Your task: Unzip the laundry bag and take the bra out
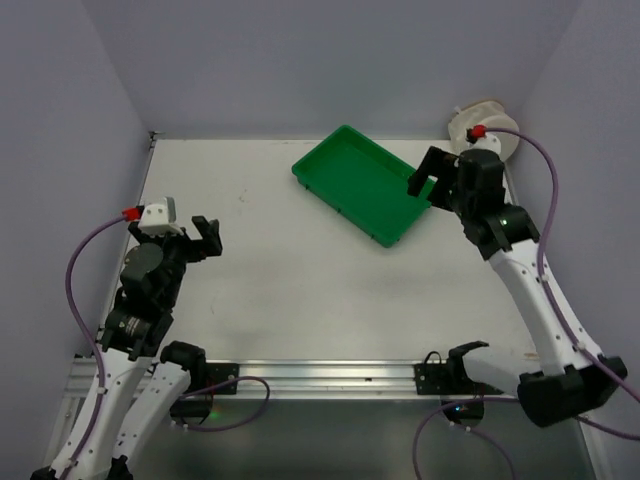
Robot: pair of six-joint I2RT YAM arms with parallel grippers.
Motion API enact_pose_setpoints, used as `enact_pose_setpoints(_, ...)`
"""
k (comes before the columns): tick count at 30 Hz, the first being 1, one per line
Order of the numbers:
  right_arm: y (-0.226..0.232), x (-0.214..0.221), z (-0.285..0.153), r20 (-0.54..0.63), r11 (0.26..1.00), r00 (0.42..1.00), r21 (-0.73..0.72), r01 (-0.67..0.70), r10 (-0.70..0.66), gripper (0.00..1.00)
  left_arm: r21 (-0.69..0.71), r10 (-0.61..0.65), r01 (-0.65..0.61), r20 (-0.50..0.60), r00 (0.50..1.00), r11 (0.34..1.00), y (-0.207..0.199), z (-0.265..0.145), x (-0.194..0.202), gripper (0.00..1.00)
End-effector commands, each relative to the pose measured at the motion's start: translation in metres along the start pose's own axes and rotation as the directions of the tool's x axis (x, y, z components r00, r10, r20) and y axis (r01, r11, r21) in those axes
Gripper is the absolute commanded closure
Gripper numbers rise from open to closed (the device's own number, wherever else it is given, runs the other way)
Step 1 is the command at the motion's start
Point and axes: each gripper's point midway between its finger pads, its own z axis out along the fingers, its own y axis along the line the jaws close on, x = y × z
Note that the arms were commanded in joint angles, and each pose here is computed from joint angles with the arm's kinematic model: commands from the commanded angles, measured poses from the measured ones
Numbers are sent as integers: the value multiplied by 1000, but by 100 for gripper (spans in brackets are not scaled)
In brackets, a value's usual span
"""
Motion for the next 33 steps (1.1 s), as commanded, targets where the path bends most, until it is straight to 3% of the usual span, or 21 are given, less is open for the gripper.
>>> enact_pose_setpoints(1,-12,-40,36,103,981,988,144,-131,117,1,6,-37,37,58,998,999,-3,10,-1,0)
enact_pose_setpoints(4,-40,-57,87,129,943,977,264,-201,172,1,13,-45,44,40,998,999,-4,17,14,0)
enact_pose_setpoints(9,-100,-89,161,224,835,968,505,-217,116,1,-10,-28,28,38,999,1000,1,20,20,0)
enact_pose_setpoints(12,-129,-97,201,246,783,963,575,-235,108,1,-6,-33,33,49,998,999,1,19,20,0)
enact_pose_setpoints(14,-135,-114,217,283,777,952,570,-265,117,1,-4,-32,32,51,998,999,1,19,21,0)
enact_pose_setpoints(19,-179,-102,275,281,740,947,602,-299,153,1,1,-18,18,71,997,1000,2,18,21,0)
enact_pose_setpoints(28,-220,-104,344,352,795,919,501,-343,175,1,3,-4,4,60,998,1000,2,21,25,0)
enact_pose_setpoints(33,-225,-96,376,307,843,928,424,-332,211,1,4,1,-1,51,999,1000,2,23,27,0)
